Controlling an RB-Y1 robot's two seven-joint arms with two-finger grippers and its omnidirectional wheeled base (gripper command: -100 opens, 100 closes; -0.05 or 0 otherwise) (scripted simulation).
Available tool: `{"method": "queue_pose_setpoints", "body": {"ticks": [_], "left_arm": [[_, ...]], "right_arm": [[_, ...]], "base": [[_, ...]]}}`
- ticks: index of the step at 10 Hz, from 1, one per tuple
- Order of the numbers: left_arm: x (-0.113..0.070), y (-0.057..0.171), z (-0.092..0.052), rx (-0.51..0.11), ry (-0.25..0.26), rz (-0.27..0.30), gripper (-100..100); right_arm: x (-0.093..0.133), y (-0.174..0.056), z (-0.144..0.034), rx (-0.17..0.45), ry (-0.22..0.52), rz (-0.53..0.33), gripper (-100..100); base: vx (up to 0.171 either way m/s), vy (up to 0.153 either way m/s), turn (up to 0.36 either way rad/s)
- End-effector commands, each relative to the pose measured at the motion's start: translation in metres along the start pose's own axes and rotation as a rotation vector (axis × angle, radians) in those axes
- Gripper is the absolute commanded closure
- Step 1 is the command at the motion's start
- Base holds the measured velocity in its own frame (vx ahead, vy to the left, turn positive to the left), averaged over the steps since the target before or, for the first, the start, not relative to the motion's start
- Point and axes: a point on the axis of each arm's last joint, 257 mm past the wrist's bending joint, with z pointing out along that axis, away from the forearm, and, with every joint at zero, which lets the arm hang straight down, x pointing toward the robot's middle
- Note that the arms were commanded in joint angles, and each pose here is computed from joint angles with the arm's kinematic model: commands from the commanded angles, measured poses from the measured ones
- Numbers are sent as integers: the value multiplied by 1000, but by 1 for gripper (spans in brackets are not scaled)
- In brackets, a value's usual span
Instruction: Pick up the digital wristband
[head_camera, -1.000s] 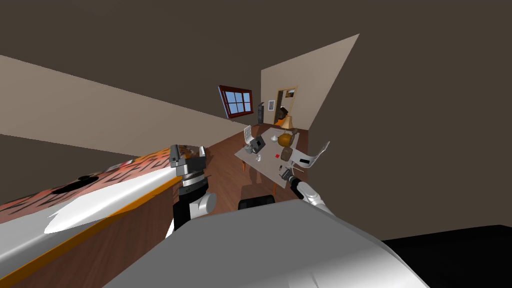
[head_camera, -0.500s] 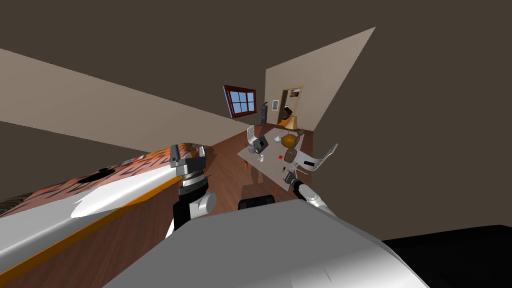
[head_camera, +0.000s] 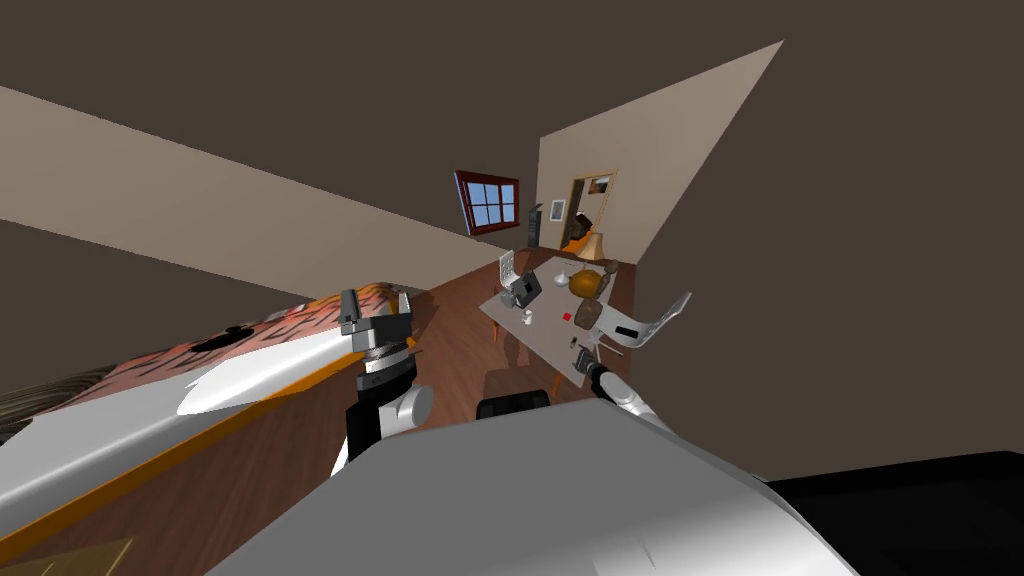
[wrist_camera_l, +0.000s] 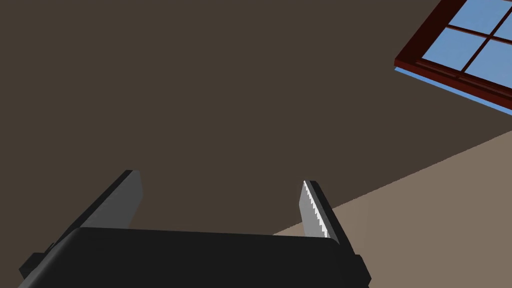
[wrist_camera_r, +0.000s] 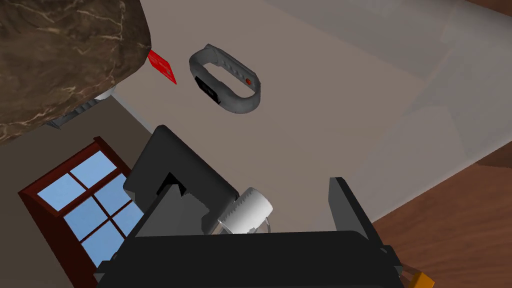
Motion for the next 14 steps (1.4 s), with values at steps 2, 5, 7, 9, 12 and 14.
{"method": "queue_pose_setpoints", "body": {"ticks": [2,5,7,9,12,14], "left_arm": [[0,0,0,0,0,0,0],[0,0,0,0,0,0,0],[0,0,0,0,0,0,0],[0,0,0,0,0,0,0],[0,0,0,0,0,0,0],[0,0,0,0,0,0,0]], "right_arm": [[27,10,-2,-20,55,-87,-100],[27,10,-2,-22,56,-109,-100],[50,17,-5,-37,103,-170,-100],[69,18,-8,-50,141,-292,-100],[93,24,-13,-71,187,-352,-100],[93,24,-13,-73,187,-375,-100]], "base": [[13,9,100],[17,7,30],[11,8,118],[35,13,143],[27,2,92],[21,1,55]]}}
